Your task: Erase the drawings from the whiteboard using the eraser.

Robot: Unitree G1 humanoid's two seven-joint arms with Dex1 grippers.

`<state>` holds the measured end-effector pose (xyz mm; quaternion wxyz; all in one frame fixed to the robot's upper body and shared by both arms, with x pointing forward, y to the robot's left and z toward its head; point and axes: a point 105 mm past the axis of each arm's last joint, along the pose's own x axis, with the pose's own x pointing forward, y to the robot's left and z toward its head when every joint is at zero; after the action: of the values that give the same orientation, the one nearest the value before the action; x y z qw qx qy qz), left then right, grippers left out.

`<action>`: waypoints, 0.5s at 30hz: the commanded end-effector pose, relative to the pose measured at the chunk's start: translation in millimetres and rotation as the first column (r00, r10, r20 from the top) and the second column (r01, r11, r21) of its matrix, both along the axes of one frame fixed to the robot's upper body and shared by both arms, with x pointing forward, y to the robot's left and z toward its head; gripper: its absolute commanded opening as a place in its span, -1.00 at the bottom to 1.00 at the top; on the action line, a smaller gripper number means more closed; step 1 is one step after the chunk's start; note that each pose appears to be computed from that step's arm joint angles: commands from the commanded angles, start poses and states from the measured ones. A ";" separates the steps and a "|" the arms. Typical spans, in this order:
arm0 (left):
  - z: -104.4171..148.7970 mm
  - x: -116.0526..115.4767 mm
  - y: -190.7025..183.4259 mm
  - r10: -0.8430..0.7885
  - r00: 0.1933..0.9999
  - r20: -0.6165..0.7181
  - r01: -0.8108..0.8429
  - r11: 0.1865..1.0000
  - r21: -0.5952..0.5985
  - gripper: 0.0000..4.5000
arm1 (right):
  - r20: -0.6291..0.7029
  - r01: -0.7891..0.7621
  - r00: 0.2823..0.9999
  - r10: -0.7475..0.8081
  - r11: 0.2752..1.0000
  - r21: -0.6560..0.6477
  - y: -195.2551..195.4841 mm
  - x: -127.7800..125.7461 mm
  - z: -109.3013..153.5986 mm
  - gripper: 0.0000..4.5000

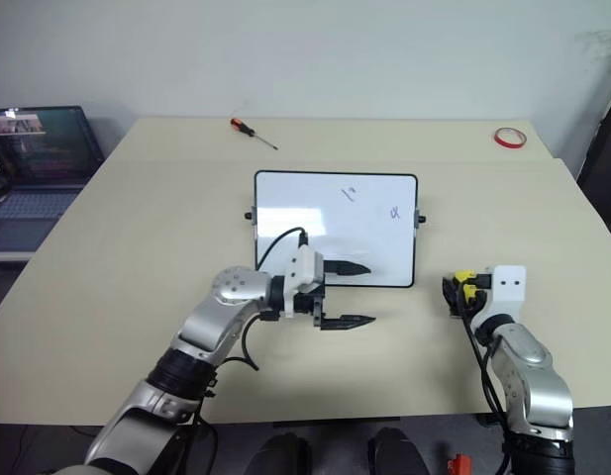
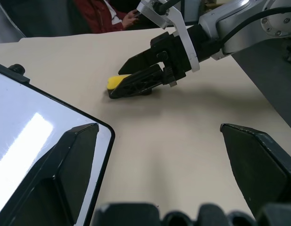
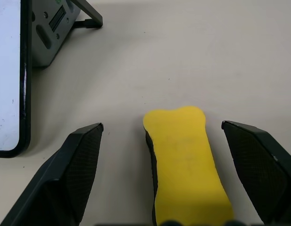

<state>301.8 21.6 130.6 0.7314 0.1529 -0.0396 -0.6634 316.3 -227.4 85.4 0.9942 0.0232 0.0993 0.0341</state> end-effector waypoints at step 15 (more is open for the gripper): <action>14.7 -1.4 -1.8 -0.009 0.999 0.053 0.011 0.999 -0.038 1.00 | 0.004 0.033 0.999 -0.033 0.999 0.005 -6.3 -2.4 1.3 0.96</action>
<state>301.6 20.7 131.0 0.7311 0.1517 -0.0412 -0.6639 313.5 -230.8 78.2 0.9931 0.0260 0.1123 0.0211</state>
